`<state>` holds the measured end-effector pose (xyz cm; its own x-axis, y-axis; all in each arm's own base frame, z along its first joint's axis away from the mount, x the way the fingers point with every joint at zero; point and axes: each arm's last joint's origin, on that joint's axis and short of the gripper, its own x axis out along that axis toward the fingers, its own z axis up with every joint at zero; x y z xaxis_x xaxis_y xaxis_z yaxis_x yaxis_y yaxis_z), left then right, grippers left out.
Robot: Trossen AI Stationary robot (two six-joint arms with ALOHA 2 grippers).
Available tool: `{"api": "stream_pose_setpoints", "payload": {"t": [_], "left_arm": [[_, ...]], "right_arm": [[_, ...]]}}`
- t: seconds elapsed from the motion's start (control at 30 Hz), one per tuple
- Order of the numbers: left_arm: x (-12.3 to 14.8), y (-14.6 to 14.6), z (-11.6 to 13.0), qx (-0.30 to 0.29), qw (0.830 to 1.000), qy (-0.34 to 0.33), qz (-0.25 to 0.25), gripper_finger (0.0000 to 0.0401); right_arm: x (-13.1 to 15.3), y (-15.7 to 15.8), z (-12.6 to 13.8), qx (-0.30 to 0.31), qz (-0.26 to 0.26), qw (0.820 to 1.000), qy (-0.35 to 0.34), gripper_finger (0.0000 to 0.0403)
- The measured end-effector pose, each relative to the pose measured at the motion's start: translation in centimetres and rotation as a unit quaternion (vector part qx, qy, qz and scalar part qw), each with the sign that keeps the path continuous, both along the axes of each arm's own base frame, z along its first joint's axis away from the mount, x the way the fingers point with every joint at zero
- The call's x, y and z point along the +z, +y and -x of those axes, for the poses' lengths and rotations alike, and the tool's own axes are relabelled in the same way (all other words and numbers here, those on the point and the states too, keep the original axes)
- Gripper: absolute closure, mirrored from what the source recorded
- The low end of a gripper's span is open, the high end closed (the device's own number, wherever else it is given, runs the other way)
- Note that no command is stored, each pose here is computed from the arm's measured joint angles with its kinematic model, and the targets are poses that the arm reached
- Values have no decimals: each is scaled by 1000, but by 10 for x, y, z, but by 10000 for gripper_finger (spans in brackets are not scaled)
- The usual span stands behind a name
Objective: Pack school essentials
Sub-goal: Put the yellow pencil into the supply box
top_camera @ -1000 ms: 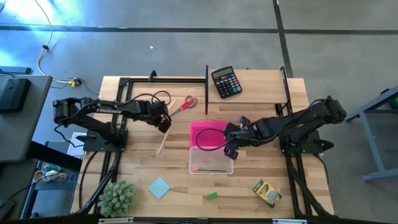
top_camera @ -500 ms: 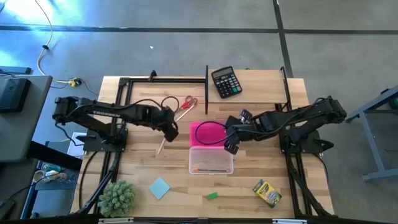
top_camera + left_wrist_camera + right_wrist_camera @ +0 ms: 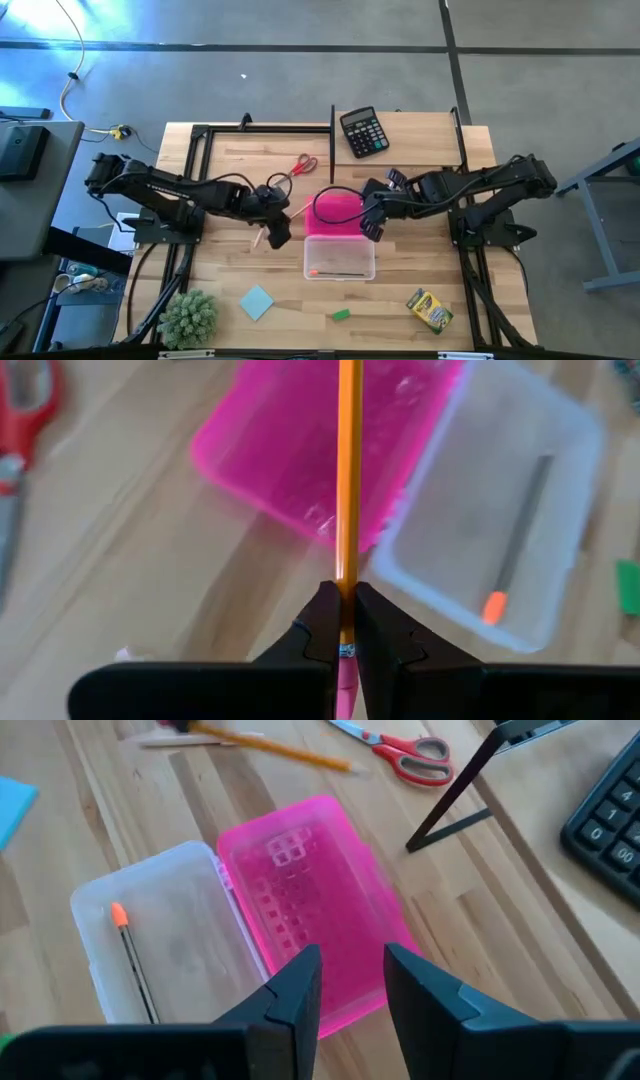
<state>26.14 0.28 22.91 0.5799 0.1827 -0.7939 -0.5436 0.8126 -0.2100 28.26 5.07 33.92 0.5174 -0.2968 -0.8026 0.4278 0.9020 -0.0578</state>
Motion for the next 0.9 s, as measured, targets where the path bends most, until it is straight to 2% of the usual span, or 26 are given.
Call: {"api": "stream_pose_setpoints", "payload": {"t": [0.23,0.4,0.67,0.9], "left_arm": [[-6,-4,-11,-16,1000,-17,-2,393],[-15,-7,-23,-54,998,-26,3,394],[-17,-26,-49,-125,991,-37,-11,394],[-26,-36,-74,-168,985,-11,-29,394]], "right_arm": [[19,-5,-1,2,-1,1000,-25,299],[29,-5,-1,8,6,999,-39,299],[30,-5,-1,3,13,999,-43,299],[31,-6,-1,-6,27,999,-43,299]]}}
